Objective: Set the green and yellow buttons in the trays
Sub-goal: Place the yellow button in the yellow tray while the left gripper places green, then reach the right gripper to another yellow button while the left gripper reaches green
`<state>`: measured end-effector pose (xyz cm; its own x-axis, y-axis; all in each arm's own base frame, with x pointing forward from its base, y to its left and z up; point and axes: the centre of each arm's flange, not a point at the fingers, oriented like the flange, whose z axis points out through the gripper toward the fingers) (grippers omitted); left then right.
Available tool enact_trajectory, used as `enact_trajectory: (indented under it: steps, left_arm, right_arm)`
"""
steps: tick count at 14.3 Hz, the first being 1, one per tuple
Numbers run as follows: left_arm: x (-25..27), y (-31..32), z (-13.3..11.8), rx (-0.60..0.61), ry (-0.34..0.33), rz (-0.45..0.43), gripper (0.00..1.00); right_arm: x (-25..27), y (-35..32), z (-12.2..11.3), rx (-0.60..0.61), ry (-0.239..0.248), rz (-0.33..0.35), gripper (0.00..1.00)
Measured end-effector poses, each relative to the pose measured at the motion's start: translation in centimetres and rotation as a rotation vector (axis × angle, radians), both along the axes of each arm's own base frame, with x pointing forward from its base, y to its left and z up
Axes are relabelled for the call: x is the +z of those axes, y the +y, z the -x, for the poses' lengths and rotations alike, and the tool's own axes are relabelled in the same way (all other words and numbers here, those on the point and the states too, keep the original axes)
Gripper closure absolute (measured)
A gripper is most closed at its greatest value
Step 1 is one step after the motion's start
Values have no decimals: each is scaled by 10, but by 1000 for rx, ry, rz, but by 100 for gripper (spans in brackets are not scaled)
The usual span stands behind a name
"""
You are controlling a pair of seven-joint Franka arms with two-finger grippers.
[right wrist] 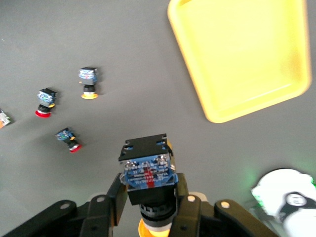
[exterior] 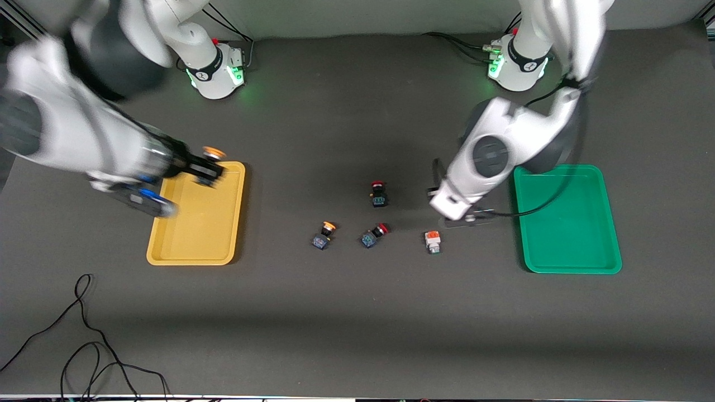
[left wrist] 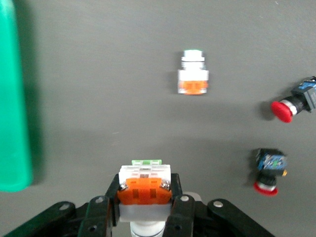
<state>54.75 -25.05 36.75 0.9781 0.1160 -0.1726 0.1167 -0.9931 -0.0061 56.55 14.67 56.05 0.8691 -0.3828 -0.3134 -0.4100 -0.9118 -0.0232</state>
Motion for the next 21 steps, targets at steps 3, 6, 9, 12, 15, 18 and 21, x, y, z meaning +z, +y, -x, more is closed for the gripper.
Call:
enact_trajectory:
  steps: [3,6,9,12,15,18,21]
  left_arm:
    - [25,118,-19,-11,4,30,59]
    - [4,223,-29,-46,-2,19,59]
    - [-68,242,-39,-79,-52,-17,59]
    - [-159,232,-34,-99,-42,-4,59]
    - [-186,233,-32,-116,-28,-13,59]
    - [-173,240,-37,-142,-40,-17,44]
    - [-125,253,-45,-150,17,-21,12]
  right_arm:
    - [-30,-85,-3,104,15,-1,56]
    - [-101,-179,-5,175,-15,-12,56]
    - [-191,-213,9,200,-61,23,56]
    - [-284,-192,20,250,-45,60,56]
    - [-361,-172,21,310,-3,24,56]
    - [-372,-166,8,337,1,20,32]
    - [-307,-140,-25,306,13,-55,3]
